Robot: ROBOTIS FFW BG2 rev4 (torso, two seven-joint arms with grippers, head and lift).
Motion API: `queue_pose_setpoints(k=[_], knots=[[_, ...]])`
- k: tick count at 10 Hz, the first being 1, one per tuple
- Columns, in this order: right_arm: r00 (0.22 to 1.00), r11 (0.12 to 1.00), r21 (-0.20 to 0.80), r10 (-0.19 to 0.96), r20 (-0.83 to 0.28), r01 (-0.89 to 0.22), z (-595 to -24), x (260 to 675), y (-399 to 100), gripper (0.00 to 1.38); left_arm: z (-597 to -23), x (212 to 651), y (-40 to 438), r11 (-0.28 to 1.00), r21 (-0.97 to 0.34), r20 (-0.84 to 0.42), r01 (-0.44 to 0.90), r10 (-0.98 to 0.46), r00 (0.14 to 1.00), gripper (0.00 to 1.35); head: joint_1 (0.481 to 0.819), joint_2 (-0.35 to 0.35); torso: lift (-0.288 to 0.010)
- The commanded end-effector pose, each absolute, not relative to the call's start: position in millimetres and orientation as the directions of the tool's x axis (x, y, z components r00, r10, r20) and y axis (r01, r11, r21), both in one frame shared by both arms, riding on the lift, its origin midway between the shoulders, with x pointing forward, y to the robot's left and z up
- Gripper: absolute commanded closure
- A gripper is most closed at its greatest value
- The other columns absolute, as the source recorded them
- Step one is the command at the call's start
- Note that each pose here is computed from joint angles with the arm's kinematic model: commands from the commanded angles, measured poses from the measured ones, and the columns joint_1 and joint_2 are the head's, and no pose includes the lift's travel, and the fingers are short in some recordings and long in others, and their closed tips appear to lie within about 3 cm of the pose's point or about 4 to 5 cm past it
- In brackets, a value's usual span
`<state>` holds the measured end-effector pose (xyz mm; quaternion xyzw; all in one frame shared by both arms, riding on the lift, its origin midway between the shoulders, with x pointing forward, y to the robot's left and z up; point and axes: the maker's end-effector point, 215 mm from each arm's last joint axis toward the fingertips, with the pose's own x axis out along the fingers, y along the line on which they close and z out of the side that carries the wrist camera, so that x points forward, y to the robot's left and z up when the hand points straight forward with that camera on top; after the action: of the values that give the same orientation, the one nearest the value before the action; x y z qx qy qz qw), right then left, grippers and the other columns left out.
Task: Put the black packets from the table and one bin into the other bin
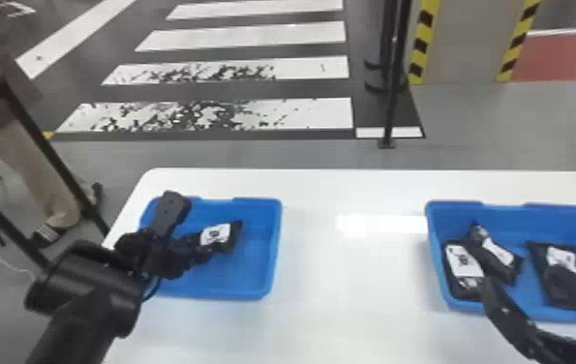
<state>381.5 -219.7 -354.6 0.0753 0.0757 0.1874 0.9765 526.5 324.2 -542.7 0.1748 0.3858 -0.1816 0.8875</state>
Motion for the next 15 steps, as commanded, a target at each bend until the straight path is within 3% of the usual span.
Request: queue_pose_setpoints(k=[1, 5, 7, 10, 12, 15], knots=[[0.918, 0.918, 0.175, 0.379, -0.122, -0.356, -355, 381, -220, 0.10, -520, 528, 316, 0.875, 0.168, -0.705, 0.454, -0.215, 0.676, 1.21, 0.695, 0.130, -0.110], [0.917, 0.918, 0.177, 0.379, -0.126, -0.355, -358, 380, -221, 0.10, -410, 491, 314, 0.938, 0.080, -0.502, 0.337, -0.254, 0.827, 1.21, 0.695, 0.110, -0.110], [0.913, 0.916, 0.183, 0.383, -0.139, -0.356, -359, 381, -219, 0.10, -390, 461, 313, 0.958, -0.039, -0.408, 0.285, -0.275, 0.871, 1.21, 0.695, 0.119, -0.110], [0.868, 0.865, 0.226, 0.481, -0.122, -0.448, -344, 410, -189, 0.10, -388, 427, 234, 0.885, -0.295, -0.246, 0.360, -0.435, 0.866, 1.21, 0.695, 0.097, -0.110], [0.791, 0.772, 0.283, 0.608, -0.068, -0.570, -318, 427, -123, 0.10, -384, 425, 184, 0.837, -0.344, -0.207, 0.426, -0.510, 0.835, 1.21, 0.695, 0.068, -0.110], [0.701, 0.662, 0.355, 0.712, -0.024, -0.660, -302, 436, -62, 0.10, -390, 421, 145, 0.790, -0.392, -0.192, 0.471, -0.571, 0.798, 1.21, 0.695, 0.084, -0.110]])
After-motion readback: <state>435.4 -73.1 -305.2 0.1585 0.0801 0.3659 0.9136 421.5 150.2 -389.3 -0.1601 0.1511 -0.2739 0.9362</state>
